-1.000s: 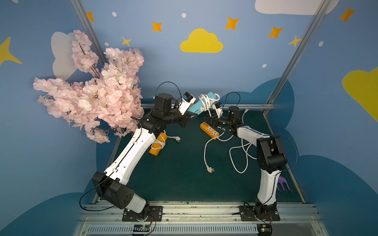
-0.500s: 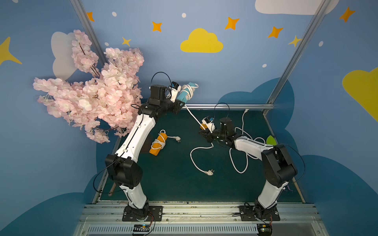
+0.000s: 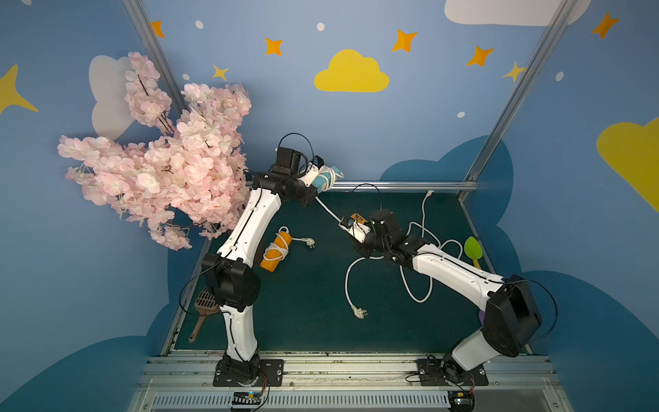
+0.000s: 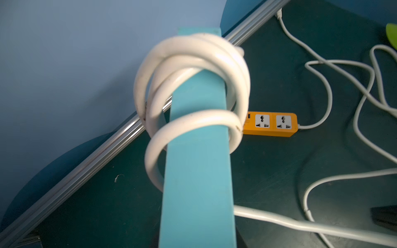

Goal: Wrap the cord around the power strip
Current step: Wrap the power cord around the power strip.

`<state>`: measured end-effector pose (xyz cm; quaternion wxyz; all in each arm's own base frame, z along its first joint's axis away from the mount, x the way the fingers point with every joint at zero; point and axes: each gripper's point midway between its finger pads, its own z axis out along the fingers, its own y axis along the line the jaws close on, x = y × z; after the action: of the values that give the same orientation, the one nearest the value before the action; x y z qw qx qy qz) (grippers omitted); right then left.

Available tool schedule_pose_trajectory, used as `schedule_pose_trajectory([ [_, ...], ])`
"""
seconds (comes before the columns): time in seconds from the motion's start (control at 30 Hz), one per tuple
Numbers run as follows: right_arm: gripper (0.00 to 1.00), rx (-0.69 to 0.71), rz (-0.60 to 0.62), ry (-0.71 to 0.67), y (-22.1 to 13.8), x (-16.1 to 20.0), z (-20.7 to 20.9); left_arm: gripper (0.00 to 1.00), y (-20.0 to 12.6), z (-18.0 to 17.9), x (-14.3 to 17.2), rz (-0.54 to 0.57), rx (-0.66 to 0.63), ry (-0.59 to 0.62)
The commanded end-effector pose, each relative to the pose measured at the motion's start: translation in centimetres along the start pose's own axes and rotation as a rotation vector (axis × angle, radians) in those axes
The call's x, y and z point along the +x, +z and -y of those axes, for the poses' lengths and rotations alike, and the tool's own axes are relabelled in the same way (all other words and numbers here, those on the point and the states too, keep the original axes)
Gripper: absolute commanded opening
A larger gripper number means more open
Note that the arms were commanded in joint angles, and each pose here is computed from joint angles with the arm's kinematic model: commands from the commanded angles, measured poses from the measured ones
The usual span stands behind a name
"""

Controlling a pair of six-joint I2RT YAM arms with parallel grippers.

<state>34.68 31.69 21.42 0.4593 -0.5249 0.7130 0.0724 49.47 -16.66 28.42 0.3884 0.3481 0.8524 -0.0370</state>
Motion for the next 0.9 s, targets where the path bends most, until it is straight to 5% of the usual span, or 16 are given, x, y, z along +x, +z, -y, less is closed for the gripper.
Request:
schedule_pose_trajectory([
  [0.0,0.00,0.097,-0.006,-0.142,-4.0,-2.1,2.3,0.02,-0.5,-2.4,0.0,0.004,-0.165,0.125],
  [0.3,0.00,0.145,0.025,-0.172,-5.3,-7.4,10.7,0.03,0.6,8.2,5.5,-0.106,0.133,0.298],
  [0.63,0.00,-0.017,0.140,-0.086,-2.4,-8.4,14.6,0.03,-7.3,21.8,4.2,0.179,0.624,0.408],
  [0.87,0.06,-0.235,0.284,0.133,0.3,-7.9,15.7,0.03,-13.6,24.3,-1.2,0.466,0.777,0.392],
])
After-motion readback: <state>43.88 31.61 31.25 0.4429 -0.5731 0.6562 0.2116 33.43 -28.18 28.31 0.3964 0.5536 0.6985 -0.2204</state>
